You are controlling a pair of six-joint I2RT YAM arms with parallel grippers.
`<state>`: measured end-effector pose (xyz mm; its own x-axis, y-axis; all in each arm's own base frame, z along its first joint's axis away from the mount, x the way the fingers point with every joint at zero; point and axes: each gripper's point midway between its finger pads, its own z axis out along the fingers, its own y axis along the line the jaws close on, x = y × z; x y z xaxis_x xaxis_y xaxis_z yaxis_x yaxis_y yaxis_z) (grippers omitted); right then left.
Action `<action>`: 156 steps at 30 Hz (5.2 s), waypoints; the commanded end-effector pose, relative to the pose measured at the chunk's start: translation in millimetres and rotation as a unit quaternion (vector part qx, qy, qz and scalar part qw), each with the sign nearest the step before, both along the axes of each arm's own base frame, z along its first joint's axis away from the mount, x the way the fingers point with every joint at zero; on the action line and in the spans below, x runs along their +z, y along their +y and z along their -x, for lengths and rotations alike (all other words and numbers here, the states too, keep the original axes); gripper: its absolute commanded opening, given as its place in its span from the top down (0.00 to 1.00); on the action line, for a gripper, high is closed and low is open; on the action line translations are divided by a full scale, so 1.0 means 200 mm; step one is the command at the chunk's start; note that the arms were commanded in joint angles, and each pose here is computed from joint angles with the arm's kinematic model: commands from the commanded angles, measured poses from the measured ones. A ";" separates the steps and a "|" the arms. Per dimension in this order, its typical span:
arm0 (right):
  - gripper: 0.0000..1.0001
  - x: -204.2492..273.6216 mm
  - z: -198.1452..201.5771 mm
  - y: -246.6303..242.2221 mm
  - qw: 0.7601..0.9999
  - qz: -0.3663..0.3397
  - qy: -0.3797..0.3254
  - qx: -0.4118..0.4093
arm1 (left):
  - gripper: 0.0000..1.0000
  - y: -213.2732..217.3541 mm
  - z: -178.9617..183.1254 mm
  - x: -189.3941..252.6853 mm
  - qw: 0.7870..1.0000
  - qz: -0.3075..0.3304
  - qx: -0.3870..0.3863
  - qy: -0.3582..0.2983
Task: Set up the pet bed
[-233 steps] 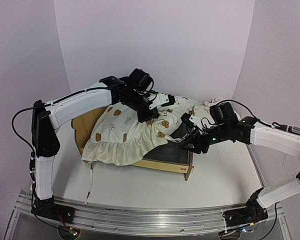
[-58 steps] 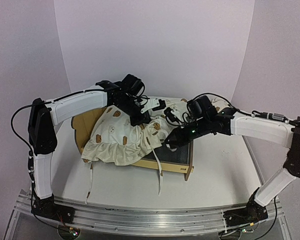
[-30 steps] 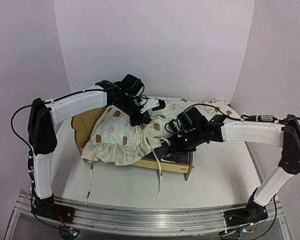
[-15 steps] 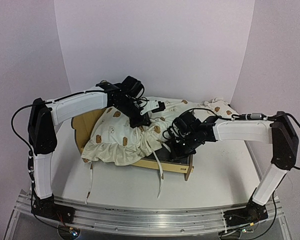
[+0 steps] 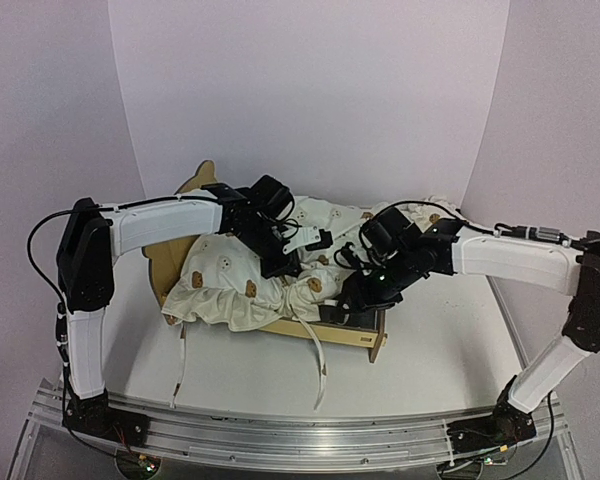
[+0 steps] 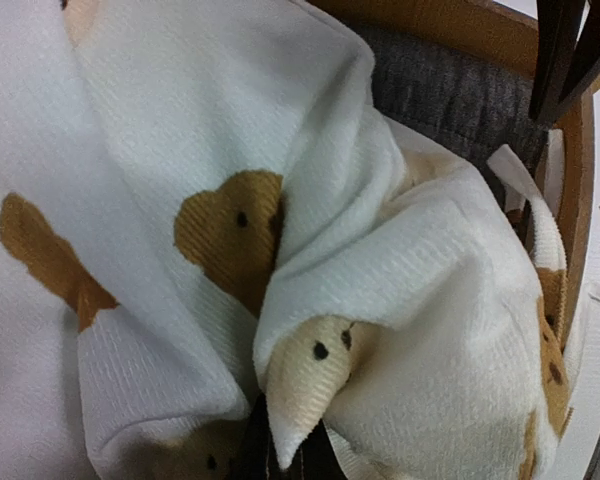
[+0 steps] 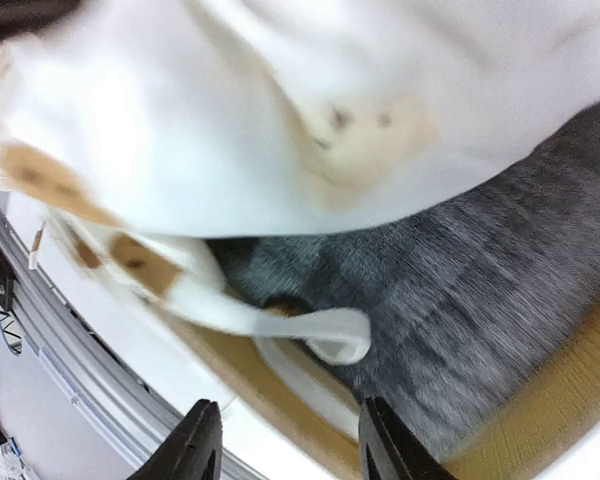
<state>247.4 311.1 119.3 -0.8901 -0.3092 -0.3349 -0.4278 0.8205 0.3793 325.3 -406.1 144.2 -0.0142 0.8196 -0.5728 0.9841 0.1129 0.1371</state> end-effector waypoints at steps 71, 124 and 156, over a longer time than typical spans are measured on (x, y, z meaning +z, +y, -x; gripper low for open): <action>0.50 0.19 0.10 -0.36 0.988 0.096 0.087 -0.080 | 0.62 -0.31 0.67 0.23 0.990 0.001 -0.129 0.065; 0.53 0.45 0.31 -0.21 0.980 -0.185 -0.066 0.040 | 1.00 -0.43 0.53 0.58 0.996 0.041 -0.065 0.034; 0.51 0.29 0.36 -0.44 0.980 -0.064 -0.187 -0.027 | 1.00 -0.31 0.41 0.03 0.998 -0.024 -0.043 0.040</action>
